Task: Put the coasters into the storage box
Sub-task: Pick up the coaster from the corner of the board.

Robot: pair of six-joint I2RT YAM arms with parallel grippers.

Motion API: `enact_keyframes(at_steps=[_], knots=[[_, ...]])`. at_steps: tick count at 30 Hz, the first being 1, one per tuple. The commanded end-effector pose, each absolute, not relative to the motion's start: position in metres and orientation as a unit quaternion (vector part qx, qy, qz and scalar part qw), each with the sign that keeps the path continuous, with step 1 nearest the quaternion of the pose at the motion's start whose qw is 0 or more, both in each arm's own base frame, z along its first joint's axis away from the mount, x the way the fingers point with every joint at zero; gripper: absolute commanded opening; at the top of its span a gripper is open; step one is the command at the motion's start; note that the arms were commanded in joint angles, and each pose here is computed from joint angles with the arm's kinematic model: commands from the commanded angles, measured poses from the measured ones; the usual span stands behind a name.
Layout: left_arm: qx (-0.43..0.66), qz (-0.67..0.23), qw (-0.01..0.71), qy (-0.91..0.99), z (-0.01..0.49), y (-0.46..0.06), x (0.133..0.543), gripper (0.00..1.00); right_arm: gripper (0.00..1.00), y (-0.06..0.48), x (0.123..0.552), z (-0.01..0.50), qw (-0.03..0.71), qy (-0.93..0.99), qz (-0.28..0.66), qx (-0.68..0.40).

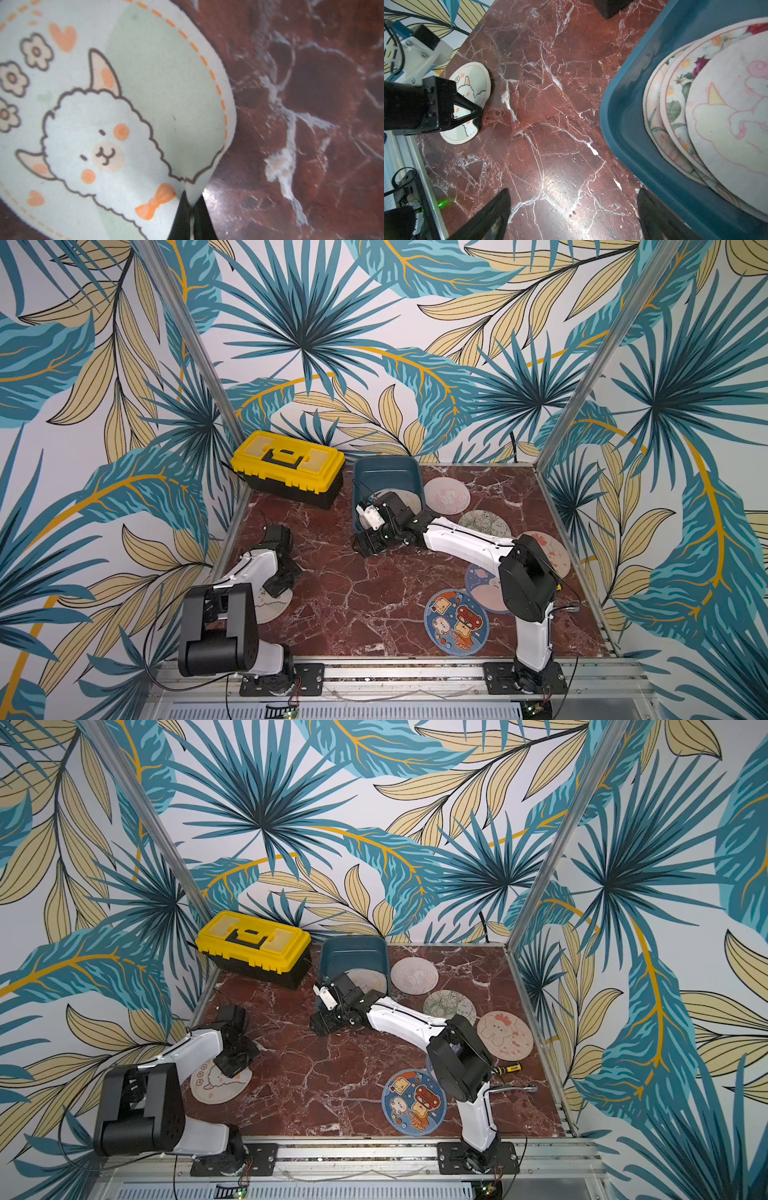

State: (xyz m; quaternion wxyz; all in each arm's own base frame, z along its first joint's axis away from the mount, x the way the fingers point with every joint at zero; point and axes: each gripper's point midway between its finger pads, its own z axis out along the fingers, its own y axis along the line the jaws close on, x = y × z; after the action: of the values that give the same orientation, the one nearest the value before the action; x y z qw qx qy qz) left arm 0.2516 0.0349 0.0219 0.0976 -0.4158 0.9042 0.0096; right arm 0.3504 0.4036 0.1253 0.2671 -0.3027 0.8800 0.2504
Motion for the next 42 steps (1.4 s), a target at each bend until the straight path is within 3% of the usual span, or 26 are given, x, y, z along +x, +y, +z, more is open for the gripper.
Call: enact_keyframes(at_steps=[1,11,21,36,42], knots=[[-0.379,-0.067,0.123,0.915,0.047,-0.001,0.286,0.00,0.94,0.412,0.339,0.144,0.289,0.850,0.289,-0.332],[-0.323,-0.127,0.192,0.918,0.103,-0.052,0.337,0.00,0.94,0.416,0.336,0.153,0.312,0.829,0.308,-0.347],[-0.305,-0.200,0.223,0.904,0.125,-0.084,0.368,0.00,0.94,0.436,0.327,0.142,0.317,0.826,0.327,-0.332],[-0.280,-0.246,0.242,0.896,0.152,-0.107,0.374,0.00,0.90,0.456,0.338,0.120,0.337,0.831,0.309,-0.318],[-0.276,-0.261,0.239,0.894,0.157,-0.111,0.369,0.00,0.82,0.465,0.352,0.117,0.361,0.826,0.316,-0.297]])
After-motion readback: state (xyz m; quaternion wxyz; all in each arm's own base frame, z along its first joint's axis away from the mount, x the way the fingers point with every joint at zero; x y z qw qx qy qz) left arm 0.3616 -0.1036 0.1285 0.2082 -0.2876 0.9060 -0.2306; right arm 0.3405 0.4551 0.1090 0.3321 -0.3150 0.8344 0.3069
